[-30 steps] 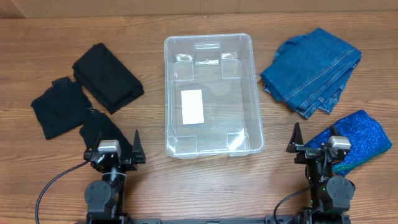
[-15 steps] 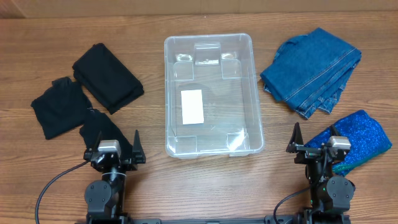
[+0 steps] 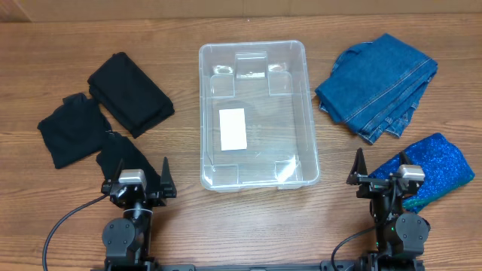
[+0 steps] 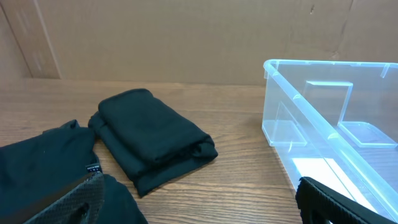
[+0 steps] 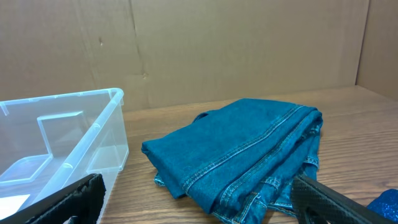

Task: Pack container

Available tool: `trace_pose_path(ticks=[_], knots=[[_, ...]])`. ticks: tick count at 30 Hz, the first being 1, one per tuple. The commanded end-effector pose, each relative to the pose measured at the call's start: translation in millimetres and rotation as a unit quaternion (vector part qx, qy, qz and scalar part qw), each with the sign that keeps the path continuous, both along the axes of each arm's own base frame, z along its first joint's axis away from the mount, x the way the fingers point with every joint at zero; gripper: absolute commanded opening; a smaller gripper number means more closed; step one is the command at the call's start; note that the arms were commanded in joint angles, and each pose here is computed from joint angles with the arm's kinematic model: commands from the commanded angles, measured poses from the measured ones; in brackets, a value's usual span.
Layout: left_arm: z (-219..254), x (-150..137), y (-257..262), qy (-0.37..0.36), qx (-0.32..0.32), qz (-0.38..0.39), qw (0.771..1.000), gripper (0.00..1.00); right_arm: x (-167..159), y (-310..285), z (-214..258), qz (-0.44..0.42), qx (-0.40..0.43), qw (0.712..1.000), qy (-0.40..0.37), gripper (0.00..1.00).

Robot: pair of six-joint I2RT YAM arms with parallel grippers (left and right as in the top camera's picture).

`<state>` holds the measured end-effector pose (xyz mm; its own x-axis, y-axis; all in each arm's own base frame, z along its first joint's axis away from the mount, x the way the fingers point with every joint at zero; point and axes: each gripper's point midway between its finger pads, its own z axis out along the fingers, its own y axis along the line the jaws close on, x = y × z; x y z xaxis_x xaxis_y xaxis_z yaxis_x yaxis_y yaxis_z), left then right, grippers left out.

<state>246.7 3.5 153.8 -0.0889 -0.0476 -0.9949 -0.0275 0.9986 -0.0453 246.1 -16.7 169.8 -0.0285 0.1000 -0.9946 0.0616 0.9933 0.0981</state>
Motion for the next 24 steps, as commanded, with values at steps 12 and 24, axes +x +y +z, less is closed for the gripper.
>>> trace_pose_path(ticks=[12,24], knots=[[58,-7,-14,-0.041,-0.008,-0.038,0.998,1.00,1,-17,22,-0.055,0.051,0.995,0.065,1.00],[93,59,2,0.175,0.019,0.004,0.984,1.00,64,-33,87,-0.088,0.083,0.960,0.253,1.00]])
